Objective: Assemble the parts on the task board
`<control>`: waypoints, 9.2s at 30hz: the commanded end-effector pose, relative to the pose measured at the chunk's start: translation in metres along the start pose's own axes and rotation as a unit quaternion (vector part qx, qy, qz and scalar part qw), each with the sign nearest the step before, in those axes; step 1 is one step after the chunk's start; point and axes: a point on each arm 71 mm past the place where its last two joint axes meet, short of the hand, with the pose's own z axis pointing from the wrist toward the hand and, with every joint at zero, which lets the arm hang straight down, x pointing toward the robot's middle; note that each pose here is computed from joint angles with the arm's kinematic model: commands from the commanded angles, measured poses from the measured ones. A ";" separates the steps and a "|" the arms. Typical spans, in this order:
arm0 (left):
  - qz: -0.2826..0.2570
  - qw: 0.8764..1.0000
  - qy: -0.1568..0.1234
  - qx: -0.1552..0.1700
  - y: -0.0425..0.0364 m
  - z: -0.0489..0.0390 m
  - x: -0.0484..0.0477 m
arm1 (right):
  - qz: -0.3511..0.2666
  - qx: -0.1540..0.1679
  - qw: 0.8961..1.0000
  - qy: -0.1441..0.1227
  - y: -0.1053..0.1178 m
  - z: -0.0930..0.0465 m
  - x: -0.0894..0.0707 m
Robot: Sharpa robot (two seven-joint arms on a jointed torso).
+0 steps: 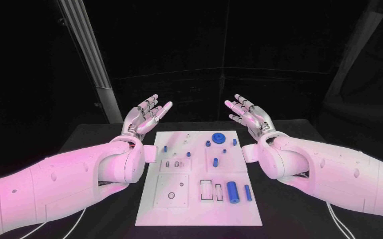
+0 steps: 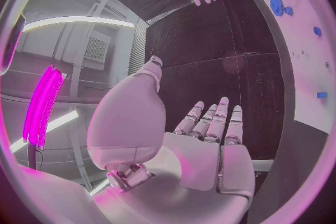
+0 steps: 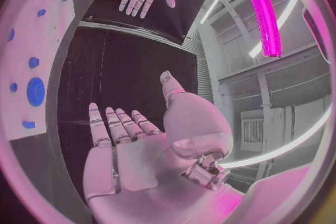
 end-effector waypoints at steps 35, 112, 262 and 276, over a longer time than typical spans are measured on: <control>-0.049 0.996 0.072 0.033 -0.0267 -0.0213 -0.0135 | -0.473 -0.103 0.861 0.154 0.052 0.044 -0.032; -0.068 0.992 0.103 0.026 -0.0349 -0.0241 0.0010 | -0.656 -0.165 0.725 0.131 0.074 0.066 0.031; -0.068 0.991 0.113 0.016 -0.0387 -0.0131 -0.0008 | -0.652 0.002 0.749 0.117 0.068 0.069 -0.023; -0.069 0.991 0.115 0.014 -0.0381 -0.0125 0.0000 | -0.664 -0.010 0.740 0.111 0.068 0.072 -0.018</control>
